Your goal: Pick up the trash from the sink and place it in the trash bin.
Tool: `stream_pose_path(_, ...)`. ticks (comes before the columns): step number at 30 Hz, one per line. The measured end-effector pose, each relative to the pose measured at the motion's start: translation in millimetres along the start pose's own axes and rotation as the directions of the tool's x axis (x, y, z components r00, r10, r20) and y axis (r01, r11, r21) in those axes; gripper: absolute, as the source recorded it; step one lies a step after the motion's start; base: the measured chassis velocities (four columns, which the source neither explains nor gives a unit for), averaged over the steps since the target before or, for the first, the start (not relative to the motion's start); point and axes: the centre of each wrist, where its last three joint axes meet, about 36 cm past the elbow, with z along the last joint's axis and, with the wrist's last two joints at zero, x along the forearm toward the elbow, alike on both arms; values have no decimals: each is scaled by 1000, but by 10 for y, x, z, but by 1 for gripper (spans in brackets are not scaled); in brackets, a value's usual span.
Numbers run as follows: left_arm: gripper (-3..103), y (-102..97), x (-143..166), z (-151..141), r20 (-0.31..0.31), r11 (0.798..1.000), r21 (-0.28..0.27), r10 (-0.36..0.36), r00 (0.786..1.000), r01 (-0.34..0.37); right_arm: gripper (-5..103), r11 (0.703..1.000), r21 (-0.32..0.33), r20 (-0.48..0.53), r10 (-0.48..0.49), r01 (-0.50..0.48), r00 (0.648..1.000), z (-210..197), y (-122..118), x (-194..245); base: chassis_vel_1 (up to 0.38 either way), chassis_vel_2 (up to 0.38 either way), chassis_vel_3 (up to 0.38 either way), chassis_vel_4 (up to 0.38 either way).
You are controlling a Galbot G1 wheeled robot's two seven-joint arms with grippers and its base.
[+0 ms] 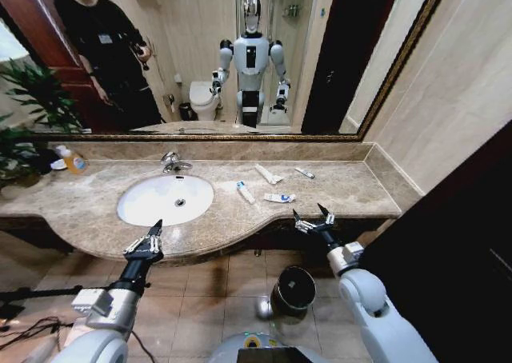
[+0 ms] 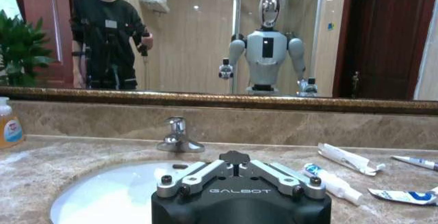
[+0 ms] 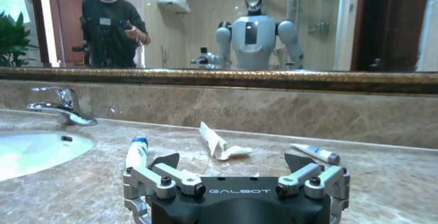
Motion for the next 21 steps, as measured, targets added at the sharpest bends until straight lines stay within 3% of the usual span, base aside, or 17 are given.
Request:
stream_pose_path(3, 0, 0, 0, 0, 0, 1000, 0, 0, 1000, 0, 100, 1000, -14, -18, 7, -7, 1000, -11, -43, -373, 0, 0, 0, 0)
stream_pose_path(11, 0, 0, 0, 0, 0, 1000, 0, 0, 1000, 0, 100, 998, -62, -89, 20, -26, 996, 88, 1, -878, 0, 0, 0, 0)
stream_pose_path(20, 0, 0, 0, 0, 0, 1000, 0, 0, 1000, 0, 102, 995, -70, -160, 62, -75, 985, 273, -73, -1189, 0, 0, 0, 0)
stream_pose_path(21, 0, 0, 0, 0, 0, 1000, 0, 0, 1000, 0, 98, 994, -77, -162, 64, -77, 985, 276, -83, -1196, 0, 0, 0, 0)
